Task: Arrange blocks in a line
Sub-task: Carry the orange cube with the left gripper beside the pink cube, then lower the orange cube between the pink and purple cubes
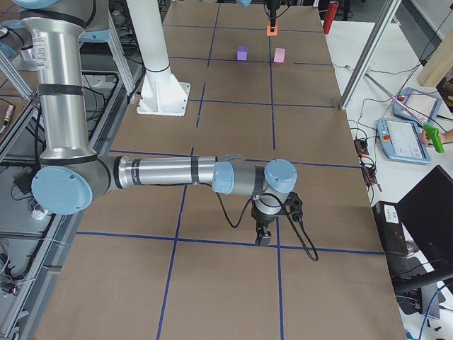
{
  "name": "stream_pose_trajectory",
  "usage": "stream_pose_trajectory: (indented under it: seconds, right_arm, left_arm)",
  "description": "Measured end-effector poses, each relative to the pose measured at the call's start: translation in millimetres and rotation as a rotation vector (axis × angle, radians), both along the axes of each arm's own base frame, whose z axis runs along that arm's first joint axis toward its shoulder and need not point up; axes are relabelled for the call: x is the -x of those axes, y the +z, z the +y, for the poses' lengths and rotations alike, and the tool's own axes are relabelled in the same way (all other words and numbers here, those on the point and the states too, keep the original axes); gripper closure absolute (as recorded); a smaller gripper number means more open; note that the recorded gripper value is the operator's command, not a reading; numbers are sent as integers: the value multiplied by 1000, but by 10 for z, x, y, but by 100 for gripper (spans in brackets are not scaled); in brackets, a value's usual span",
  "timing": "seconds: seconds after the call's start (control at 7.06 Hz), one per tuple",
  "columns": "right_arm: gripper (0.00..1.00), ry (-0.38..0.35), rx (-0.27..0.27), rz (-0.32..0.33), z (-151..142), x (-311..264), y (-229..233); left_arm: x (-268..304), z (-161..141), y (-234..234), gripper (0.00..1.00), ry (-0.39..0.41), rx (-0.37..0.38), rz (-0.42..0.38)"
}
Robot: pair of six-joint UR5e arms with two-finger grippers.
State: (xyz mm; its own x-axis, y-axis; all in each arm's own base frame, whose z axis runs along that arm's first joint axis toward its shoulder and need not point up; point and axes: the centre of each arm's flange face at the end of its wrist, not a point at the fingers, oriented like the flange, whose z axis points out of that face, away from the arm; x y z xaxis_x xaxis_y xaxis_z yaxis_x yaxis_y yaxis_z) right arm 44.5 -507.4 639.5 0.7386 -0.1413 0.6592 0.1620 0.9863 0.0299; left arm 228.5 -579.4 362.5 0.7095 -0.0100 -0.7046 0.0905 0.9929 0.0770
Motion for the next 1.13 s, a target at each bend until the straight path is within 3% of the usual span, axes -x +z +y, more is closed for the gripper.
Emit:
stream_pose_trajectory:
  seconds: [0.42,1.13]
  right_arm:
    - [0,0,0,0,0,0,0]
    - [0,0,0,0,0,0,0]
  left_arm:
    - [-323,161,406,80,-57,45,62]
    - [-844,402,539,82,12,48,53]
